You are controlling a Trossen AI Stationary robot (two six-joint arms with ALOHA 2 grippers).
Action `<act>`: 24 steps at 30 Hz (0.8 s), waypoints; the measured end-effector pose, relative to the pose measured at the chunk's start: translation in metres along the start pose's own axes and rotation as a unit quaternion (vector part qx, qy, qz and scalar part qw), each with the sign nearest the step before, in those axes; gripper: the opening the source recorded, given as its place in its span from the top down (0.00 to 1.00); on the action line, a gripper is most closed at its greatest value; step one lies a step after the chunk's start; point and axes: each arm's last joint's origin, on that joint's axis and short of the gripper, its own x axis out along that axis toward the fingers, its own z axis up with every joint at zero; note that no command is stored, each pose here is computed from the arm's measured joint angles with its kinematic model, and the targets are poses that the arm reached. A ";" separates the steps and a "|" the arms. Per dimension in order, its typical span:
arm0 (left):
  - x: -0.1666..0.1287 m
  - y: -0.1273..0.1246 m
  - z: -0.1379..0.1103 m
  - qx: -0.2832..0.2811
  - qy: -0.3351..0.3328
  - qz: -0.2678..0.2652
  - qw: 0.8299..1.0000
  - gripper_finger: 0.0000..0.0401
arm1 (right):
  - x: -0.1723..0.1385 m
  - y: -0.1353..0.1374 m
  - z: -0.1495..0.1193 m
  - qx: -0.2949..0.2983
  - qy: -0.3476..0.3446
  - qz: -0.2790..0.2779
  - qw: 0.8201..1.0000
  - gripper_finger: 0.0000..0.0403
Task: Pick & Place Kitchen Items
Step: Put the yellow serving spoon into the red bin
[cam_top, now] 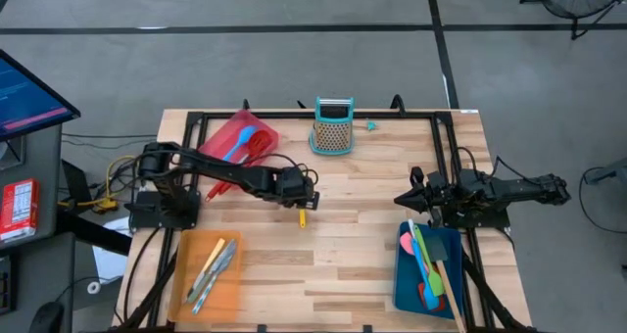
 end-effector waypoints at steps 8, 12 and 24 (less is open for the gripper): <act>0.004 -0.001 0.001 0.009 -0.021 0.001 1.000 0.72 | 0.000 0.000 0.000 0.000 0.000 0.000 1.000 0.98; 0.007 -0.002 0.001 0.009 -0.031 -0.002 0.999 0.70 | 0.000 0.000 0.000 0.000 0.000 0.000 1.000 0.98; 0.007 -0.003 0.002 0.010 -0.034 -0.005 0.999 0.67 | 0.000 0.000 0.000 0.000 0.000 0.000 1.000 0.98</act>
